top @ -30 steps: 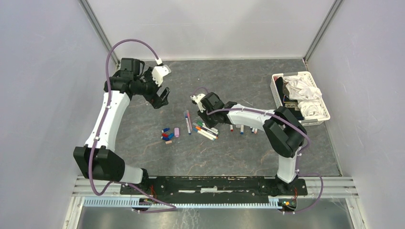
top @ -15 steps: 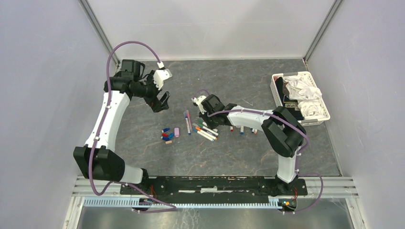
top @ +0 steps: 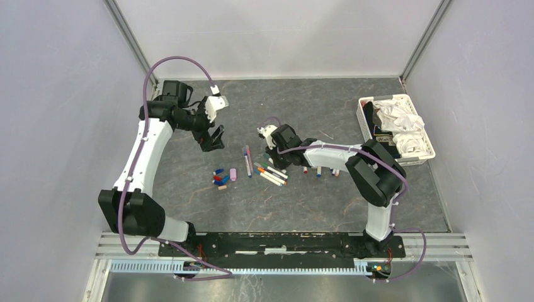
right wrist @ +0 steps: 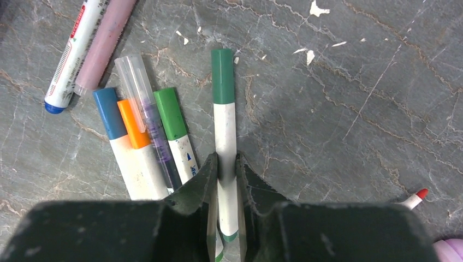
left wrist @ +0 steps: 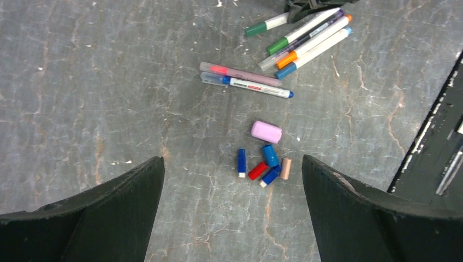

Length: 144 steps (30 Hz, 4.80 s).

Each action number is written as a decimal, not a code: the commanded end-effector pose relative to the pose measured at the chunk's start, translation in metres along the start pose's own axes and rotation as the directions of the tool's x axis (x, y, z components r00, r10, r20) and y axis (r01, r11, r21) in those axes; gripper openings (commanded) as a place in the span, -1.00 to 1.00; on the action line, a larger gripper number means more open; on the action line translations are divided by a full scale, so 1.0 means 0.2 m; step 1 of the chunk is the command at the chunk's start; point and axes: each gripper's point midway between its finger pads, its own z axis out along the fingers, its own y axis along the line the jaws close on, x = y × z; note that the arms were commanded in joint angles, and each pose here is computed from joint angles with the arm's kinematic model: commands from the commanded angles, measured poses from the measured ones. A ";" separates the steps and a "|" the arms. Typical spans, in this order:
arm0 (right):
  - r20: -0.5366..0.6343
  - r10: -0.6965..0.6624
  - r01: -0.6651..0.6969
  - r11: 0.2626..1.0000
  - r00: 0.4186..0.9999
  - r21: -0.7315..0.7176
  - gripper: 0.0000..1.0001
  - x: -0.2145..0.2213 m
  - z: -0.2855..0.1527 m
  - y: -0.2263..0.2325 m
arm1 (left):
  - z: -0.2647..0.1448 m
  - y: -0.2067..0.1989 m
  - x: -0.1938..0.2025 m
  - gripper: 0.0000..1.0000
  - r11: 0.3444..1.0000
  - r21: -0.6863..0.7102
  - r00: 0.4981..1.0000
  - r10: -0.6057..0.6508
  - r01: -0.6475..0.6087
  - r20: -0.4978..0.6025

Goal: Open the pen caps

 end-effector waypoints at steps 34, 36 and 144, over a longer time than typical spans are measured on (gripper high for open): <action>0.038 0.026 0.013 0.638 0.999 -0.770 -1.00 -0.43 -0.58 0.61 | 0.28 -0.45 0.11 0.37 0.820 0.339 0.884 0.457 -0.462 0.100; 0.043 0.032 0.013 0.628 0.999 -0.778 -1.00 -0.44 -0.59 0.62 | 0.29 -0.47 0.14 0.27 0.812 0.350 0.879 0.469 -0.467 0.084; 0.051 -0.008 0.006 0.999 0.999 0.041 -0.25 -0.12 -0.21 0.08 | 0.01 0.18 -0.10 1.00 0.992 -0.107 0.998 -0.066 0.068 0.022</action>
